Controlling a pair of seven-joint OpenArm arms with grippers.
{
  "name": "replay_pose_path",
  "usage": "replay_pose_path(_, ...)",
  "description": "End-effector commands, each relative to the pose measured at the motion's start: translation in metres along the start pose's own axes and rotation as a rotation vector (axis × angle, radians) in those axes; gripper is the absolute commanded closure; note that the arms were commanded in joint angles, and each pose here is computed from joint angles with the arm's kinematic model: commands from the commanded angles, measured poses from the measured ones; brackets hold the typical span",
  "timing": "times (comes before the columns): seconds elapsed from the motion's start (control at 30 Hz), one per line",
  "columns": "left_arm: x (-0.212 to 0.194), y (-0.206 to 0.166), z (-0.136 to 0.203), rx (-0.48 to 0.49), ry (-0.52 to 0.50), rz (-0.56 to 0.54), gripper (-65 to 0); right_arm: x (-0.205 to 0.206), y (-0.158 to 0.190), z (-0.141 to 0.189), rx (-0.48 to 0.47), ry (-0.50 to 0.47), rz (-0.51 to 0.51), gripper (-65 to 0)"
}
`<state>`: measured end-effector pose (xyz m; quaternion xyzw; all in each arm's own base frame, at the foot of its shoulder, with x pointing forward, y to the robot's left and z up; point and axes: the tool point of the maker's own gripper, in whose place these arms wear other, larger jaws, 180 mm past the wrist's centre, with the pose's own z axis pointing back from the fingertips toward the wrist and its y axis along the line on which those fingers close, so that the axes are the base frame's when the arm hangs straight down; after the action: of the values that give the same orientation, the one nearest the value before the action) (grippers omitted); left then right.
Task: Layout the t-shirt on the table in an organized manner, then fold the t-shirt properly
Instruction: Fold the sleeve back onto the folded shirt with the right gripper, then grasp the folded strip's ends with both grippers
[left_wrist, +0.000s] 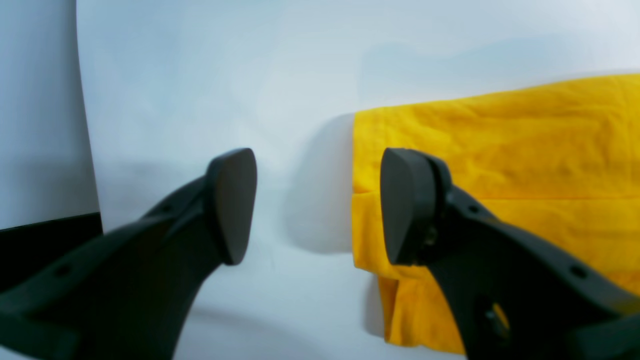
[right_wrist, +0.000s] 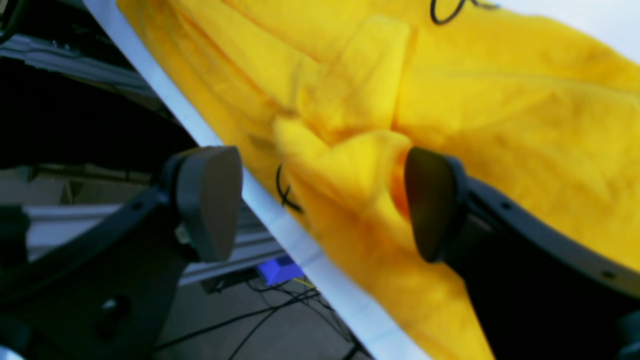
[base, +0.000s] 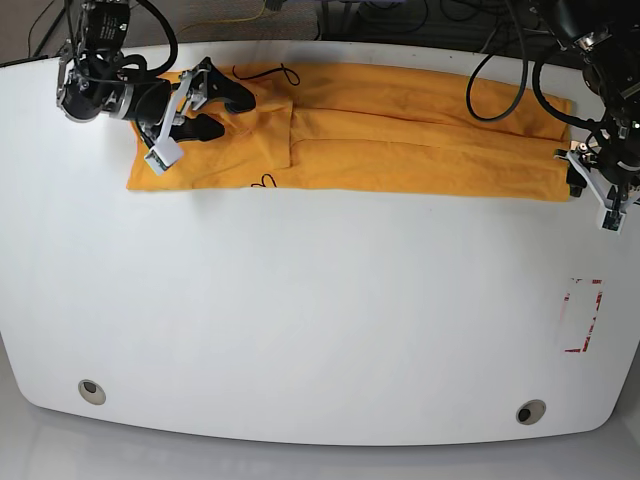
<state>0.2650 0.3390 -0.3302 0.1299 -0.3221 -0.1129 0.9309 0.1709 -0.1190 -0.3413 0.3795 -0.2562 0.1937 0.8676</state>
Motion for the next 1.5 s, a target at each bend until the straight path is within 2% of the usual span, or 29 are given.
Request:
replay_pose_path(0.0, 0.013, 0.009, 0.005, 0.022, -0.042, -0.01, -36.7, 0.016, 0.006, 0.008, 0.026, -0.057, 0.024, -48.8)
replay_pose_path(0.17, 0.013, 0.009, 0.005, 0.022, -0.042, -0.01, -36.7, 0.023, 0.006, 0.011, 0.034, -0.084, 0.026, -48.8)
replay_pose_path(0.27, 0.013, 0.009, 0.005, 0.022, -0.042, -0.01, -36.7, 0.029, -0.002, 0.014, -0.001, -0.101, 0.032, -48.8)
replay_pose_path(0.57, 0.019, 0.01, 0.011, 0.038, -0.063, -0.017, -36.7, 0.014, -0.018, 0.005, -0.117, -0.063, 0.006, -48.5)
replay_pose_path(0.67, 0.011, 0.003, 0.018, 0.036, -0.059, -0.022, -36.5, 0.01, -0.018, 0.004, -0.143, -0.044, 0.016, -43.8)
replay_pose_path(0.87, -0.001, -0.007, 0.028, 0.048, -0.062, 0.022, -36.5, 0.004, -0.012, 0.006, -0.163, -0.019, 0.036, -21.4)
replay_pose_path(0.97, -0.012, -0.007, 0.029, 0.054, -0.04, 0.038, -34.6, 0.003, -0.013, 0.007, -0.167, -0.017, 0.034, -15.1)
replay_pose_path(1.07, -0.021, -0.009, 0.029, 0.06, -0.02, 0.041, -27.8, 0.002, -0.017, 0.008, -0.184, -0.019, 0.035, -13.5)
replay_pose_path(1.2, -0.029, -0.023, 0.025, 0.043, -0.022, 0.064, -20.1, -0.008, -0.029, 0.011, -0.26, 0.017, 0.044, -14.7)
replay_pose_path(1.47, -0.042, -0.039, 0.012, 0.002, 0.031, 0.057, -19.0, -0.024, -0.059, 0.02, -0.429, 0.114, 0.078, -14.4)
